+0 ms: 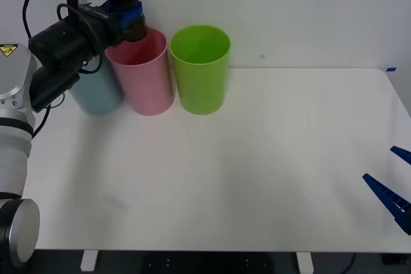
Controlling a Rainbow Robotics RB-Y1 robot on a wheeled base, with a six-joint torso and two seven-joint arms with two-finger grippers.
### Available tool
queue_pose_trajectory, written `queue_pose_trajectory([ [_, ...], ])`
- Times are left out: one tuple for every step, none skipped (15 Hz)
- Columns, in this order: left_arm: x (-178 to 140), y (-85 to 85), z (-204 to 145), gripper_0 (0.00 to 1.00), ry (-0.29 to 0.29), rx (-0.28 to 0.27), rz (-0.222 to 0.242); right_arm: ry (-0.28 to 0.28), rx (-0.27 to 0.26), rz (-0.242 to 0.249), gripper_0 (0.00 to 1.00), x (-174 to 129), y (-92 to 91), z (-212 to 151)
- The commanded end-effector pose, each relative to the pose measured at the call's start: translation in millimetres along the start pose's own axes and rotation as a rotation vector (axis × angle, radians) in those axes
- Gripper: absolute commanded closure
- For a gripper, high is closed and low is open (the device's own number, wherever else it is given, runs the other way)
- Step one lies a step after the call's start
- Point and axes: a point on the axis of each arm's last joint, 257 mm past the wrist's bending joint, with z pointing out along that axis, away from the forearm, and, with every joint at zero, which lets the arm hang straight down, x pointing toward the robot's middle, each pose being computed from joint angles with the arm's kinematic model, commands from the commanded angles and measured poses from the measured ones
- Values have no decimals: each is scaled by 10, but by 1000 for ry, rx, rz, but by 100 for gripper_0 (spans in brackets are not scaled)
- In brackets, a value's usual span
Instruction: Grasp the object on the table and drop it into the matching bin: aluminum can to the light blue bin, PET bottle to the pink bin.
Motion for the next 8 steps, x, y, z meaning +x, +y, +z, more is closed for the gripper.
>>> queue_pose_trajectory([
  [-25,-4,1,4,-9,1,-4,0,0,0,0,0,0,0],
  [-30,2,-3,0,-11,0,-5,0,0,0,0,0,0,0],
  [-36,-3,-3,0,-14,2,-9,0,0,0,0,0,0,0],
  [-41,-4,-3,0,-16,3,-11,0,0,0,0,0,0,0],
  [-32,-10,-4,0,-16,3,-15,0,0,0,0,0,0,0],
  [-29,-6,-12,0,-16,4,-16,0,0,0,0,0,0,0],
  [-26,-18,-21,0,-19,9,-26,0,0,0,0,0,0,0],
  [-16,-29,-34,0,-22,13,-36,0,0,0,0,0,0,0],
])
